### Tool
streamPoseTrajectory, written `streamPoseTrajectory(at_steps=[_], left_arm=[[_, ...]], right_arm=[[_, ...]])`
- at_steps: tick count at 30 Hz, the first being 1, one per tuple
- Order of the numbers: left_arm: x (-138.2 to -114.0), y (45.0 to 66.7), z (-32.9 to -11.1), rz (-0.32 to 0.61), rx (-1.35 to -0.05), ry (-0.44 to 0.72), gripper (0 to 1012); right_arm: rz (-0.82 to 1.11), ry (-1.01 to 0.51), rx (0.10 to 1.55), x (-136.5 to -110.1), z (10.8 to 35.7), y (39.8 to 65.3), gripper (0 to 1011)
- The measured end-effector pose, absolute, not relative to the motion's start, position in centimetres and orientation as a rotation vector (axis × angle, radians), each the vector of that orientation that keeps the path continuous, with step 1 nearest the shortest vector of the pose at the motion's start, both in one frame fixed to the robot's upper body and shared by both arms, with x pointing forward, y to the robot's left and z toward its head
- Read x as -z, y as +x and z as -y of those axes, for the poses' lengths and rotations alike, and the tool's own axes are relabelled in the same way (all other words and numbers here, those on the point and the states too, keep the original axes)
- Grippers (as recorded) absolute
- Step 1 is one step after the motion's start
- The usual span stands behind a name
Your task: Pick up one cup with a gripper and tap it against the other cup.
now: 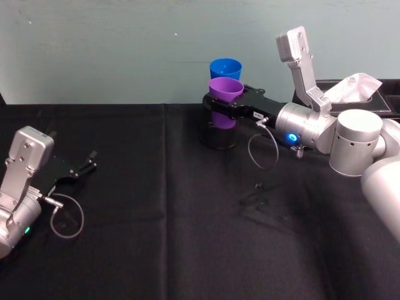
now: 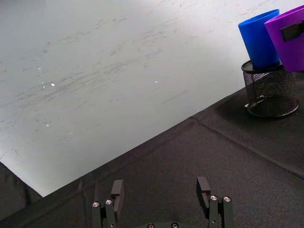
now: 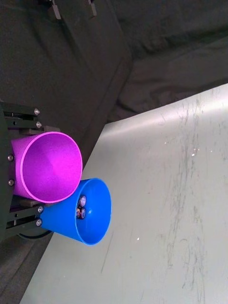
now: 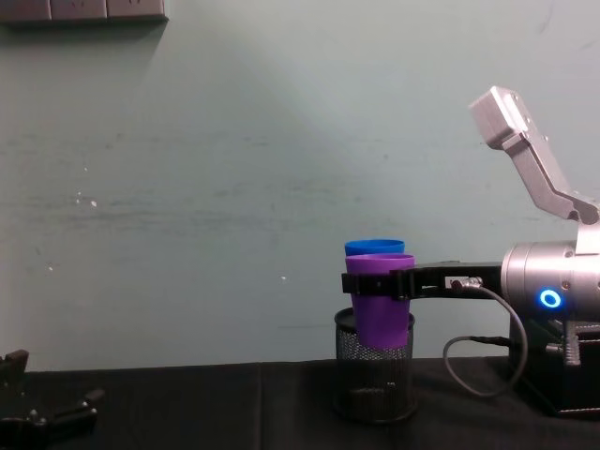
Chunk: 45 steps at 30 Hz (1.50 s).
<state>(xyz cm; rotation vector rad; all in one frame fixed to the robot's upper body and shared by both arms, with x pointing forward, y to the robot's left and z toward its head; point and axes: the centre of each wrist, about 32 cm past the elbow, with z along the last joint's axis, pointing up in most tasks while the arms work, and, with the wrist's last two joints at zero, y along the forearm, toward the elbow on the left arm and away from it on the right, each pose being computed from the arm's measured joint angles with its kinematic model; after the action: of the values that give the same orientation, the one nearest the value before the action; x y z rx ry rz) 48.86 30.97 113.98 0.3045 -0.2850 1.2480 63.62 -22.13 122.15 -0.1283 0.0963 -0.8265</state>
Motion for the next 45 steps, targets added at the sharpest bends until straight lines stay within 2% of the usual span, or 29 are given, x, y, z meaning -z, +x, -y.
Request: streamPoseTrajectory(at_steps=[45], left_arm=[[-113.98, 48.86, -30.97, 0.285, -1.248, 0.304, 1000]], right_arm=[[-0.096, -0.128, 0.827, -122.15, 22.13, 63.63, 722]])
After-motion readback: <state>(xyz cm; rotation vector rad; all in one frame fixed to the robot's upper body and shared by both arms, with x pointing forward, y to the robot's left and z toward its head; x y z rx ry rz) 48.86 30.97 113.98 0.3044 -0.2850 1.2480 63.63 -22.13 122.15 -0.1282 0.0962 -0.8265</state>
